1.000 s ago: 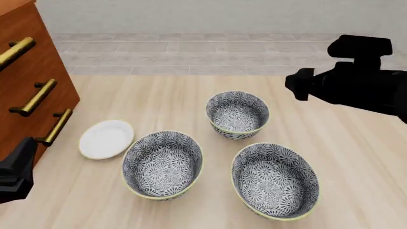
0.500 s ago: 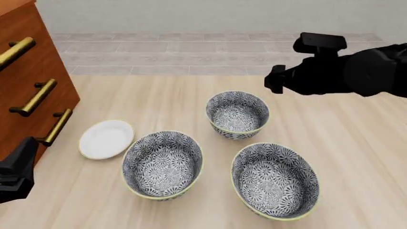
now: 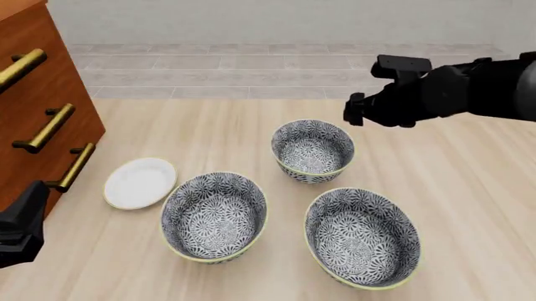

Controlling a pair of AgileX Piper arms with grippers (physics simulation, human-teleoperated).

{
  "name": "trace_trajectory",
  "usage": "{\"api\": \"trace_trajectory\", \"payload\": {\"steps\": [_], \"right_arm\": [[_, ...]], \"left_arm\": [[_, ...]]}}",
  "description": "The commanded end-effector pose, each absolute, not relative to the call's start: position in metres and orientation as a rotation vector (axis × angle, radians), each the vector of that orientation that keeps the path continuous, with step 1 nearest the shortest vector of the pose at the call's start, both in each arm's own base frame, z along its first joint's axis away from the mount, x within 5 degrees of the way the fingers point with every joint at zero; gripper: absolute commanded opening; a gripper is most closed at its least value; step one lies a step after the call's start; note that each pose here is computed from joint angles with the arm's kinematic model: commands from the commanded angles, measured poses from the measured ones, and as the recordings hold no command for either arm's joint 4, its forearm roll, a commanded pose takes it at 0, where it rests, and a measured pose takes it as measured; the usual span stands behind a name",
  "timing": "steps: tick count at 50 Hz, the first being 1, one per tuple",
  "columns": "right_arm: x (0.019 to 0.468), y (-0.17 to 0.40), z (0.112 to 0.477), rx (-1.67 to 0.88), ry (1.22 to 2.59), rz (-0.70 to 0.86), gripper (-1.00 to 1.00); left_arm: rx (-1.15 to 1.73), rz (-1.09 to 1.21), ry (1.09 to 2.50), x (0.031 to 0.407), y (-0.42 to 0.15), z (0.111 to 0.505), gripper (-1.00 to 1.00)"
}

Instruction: Stack the bowl at the front on the bowl in the middle.

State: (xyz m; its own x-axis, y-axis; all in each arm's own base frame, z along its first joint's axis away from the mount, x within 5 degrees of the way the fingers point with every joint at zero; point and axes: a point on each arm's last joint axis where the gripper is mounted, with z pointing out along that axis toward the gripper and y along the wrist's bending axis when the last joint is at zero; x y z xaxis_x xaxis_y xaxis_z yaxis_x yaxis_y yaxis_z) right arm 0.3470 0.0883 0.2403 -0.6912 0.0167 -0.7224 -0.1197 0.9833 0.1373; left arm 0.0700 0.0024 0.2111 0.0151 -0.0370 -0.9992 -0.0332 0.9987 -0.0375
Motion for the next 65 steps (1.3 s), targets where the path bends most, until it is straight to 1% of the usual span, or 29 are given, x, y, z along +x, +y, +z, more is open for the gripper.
{"api": "trace_trajectory", "payload": {"steps": [1,44,59,65], "right_arm": [[0.361,0.085,0.222,-0.062,2.358,0.2,1.0],[0.371,0.098,0.155,-0.091,2.451,0.196,1.0],[0.368,0.102,0.136,-0.107,2.479,0.195,1.0],[0.367,0.104,0.134,-0.111,2.482,0.198,1.0]], "left_arm": [[-0.059,-0.002,1.557,0.07,0.003,0.211,1.0],[-0.065,-0.001,1.554,0.071,0.003,0.212,1.0],[-0.067,0.002,1.551,0.071,0.003,0.212,1.0],[-0.067,0.003,1.55,0.07,0.003,0.212,1.0]]}}
